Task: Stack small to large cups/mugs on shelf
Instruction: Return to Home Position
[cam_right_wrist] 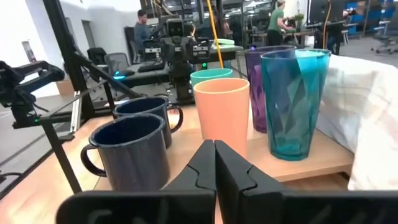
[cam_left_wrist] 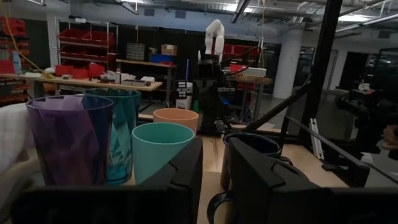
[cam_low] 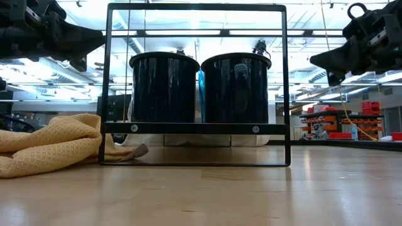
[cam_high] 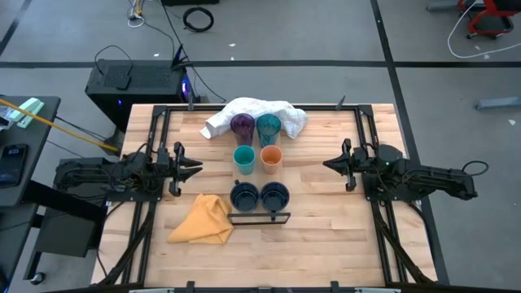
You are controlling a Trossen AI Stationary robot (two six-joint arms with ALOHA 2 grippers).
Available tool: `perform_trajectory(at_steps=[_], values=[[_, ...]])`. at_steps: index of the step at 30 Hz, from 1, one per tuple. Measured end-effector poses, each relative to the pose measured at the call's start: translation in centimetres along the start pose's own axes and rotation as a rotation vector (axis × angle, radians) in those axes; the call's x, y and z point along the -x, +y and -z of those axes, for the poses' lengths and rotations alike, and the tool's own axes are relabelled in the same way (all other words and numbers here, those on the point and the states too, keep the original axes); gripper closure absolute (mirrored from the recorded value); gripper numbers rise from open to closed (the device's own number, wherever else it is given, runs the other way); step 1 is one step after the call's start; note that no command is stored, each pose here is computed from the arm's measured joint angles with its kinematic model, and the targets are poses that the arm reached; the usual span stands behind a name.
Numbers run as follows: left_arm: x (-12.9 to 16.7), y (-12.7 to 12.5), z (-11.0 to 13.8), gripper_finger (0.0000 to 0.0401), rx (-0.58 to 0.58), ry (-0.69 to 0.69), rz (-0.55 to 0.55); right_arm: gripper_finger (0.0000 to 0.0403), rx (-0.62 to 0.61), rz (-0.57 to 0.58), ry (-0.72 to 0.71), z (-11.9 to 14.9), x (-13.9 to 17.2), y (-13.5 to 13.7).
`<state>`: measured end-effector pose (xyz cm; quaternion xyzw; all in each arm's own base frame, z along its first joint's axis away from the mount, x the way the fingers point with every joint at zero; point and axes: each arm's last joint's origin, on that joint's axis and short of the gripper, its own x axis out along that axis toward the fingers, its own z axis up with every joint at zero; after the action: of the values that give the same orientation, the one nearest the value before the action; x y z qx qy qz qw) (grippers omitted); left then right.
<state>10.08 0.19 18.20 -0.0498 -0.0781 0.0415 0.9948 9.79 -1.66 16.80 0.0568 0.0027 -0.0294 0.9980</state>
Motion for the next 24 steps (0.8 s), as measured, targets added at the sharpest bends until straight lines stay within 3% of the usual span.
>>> perform_trajectory(at_steps=[9,17,24], values=[[0.0,0.0,0.1,0.0308,-0.015,0.012,-0.001,0.0396,0.000,-0.012,-0.003,0.0,0.0,0.0],[0.0,0.1,0.9,0.0325,-0.129,0.090,-0.016,0.0397,-0.004,-0.012,-0.005,-0.1,0.0,0.0],[0.1,0.2,1.3,0.0332,-0.117,0.127,-0.032,0.0398,-0.007,-0.008,-0.005,-0.1,0.0,0.0]])
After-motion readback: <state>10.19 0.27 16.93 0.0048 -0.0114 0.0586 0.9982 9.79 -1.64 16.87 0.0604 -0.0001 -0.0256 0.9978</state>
